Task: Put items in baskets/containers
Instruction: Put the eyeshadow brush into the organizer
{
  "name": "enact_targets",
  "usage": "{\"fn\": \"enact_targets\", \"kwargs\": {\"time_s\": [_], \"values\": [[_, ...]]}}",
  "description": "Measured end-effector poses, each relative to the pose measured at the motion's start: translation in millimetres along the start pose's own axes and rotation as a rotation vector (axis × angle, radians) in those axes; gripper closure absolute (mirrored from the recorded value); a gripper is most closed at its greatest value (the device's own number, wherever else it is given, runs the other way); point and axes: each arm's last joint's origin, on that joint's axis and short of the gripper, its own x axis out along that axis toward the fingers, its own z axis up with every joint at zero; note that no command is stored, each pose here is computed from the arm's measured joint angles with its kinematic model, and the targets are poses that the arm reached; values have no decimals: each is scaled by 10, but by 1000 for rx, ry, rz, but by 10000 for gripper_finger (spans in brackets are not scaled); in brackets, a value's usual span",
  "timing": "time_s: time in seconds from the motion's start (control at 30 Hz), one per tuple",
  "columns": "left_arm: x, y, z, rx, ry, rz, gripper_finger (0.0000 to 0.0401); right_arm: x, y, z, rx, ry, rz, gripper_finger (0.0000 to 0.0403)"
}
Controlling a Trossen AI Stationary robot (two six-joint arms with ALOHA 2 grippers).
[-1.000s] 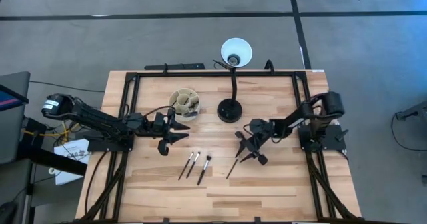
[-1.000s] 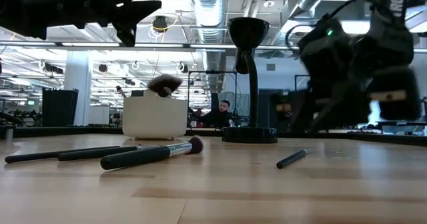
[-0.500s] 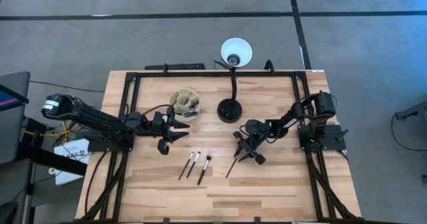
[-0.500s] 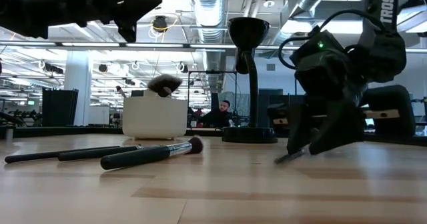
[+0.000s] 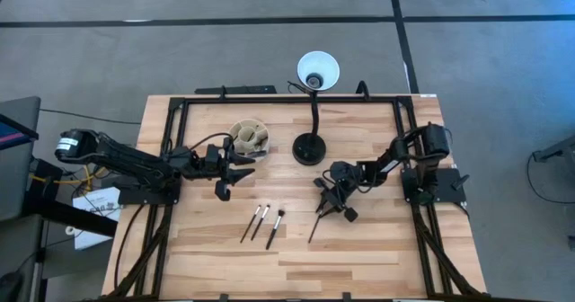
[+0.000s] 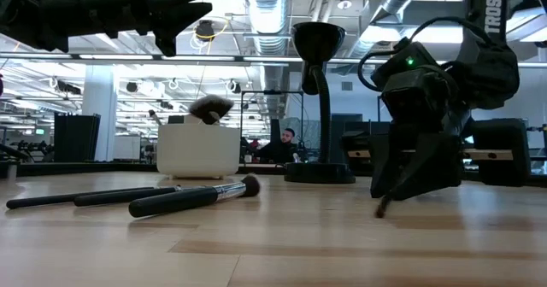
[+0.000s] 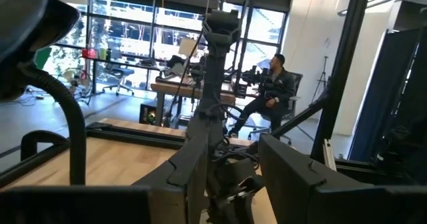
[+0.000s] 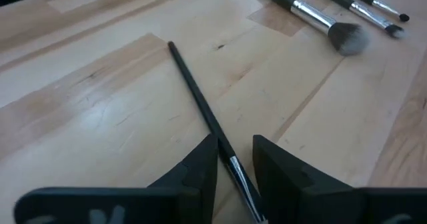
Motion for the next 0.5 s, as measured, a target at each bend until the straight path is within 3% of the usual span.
{"fn": "enact_targets", "kwargs": {"time_s": [0.27,0.5], "values": [[1,7,2,1,-1,3,270,118,-82,-8,88,-59,3,312],[1,7,2,1,-1,3,270,125,-89,-10,27,-44,-19,288]]}}
